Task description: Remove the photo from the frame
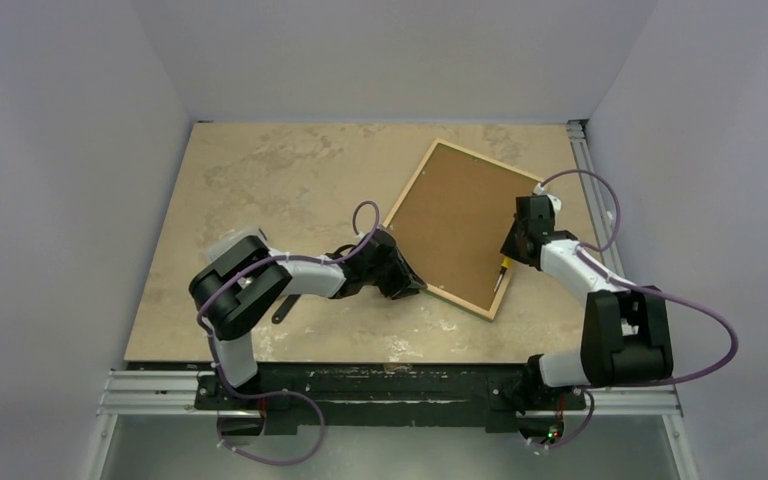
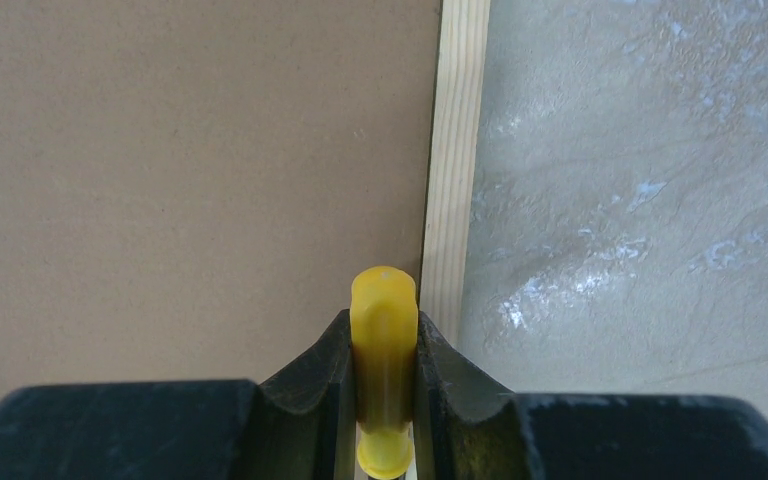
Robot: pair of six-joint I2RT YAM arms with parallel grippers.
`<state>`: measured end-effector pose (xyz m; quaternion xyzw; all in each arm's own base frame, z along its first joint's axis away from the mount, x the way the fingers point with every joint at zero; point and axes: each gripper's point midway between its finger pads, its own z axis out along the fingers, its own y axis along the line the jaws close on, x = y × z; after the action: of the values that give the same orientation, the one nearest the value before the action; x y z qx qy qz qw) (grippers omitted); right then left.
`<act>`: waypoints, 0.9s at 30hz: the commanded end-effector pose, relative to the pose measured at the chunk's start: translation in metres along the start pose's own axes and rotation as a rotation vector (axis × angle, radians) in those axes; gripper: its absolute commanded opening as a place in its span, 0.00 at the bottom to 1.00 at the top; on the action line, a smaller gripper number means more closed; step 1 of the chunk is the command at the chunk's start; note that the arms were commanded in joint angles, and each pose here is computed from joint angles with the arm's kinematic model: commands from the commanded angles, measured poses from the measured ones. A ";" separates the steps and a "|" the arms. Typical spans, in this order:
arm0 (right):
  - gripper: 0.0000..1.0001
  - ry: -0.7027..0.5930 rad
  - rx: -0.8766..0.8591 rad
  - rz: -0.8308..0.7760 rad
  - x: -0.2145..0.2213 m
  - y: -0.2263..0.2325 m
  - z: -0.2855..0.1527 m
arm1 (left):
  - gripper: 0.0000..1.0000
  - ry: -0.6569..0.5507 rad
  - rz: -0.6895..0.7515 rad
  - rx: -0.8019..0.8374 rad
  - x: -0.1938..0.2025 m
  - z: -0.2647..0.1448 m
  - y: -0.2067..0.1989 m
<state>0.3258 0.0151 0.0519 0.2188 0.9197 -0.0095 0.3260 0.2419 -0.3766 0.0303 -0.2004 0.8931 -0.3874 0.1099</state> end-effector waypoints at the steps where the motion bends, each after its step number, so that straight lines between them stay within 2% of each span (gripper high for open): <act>1: 0.00 -0.035 -0.072 0.049 -0.002 0.012 -0.008 | 0.26 -0.023 -0.002 0.010 -0.006 0.009 -0.003; 5: 0.00 -0.061 -0.142 0.054 -0.013 0.023 -0.024 | 0.27 -0.025 0.021 0.015 -0.005 0.004 -0.004; 8: 0.00 -0.092 -0.195 0.049 -0.024 0.030 -0.047 | 0.31 -0.038 0.082 0.004 -0.007 -0.006 -0.008; 11: 0.00 -0.127 -0.238 0.050 -0.036 0.034 -0.072 | 0.42 -0.064 0.137 -0.030 -0.012 -0.022 -0.010; 14: 0.00 -0.091 -0.280 0.080 -0.023 0.041 -0.080 | 0.55 -0.078 0.196 -0.033 -0.014 -0.037 -0.017; 17: 0.00 -0.068 -0.309 0.078 -0.003 0.053 -0.084 | 0.63 -0.088 0.278 -0.057 -0.017 -0.059 -0.021; 21: 0.00 -0.039 -0.356 0.093 0.024 0.068 -0.090 | 0.68 -0.154 0.390 -0.053 -0.043 -0.097 -0.025; 24: 0.00 -0.029 -0.399 0.088 0.041 0.082 -0.096 | 0.78 -0.257 0.492 -0.022 -0.080 -0.128 -0.030; 27: 0.00 -0.034 -0.413 0.084 0.049 0.093 -0.099 | 0.81 -0.325 0.564 -0.074 -0.118 -0.151 -0.031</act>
<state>0.2652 0.1175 0.0997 0.1655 0.9052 0.1639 0.3555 0.2705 -0.2871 0.1342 -0.0678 0.9001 -0.3305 0.2758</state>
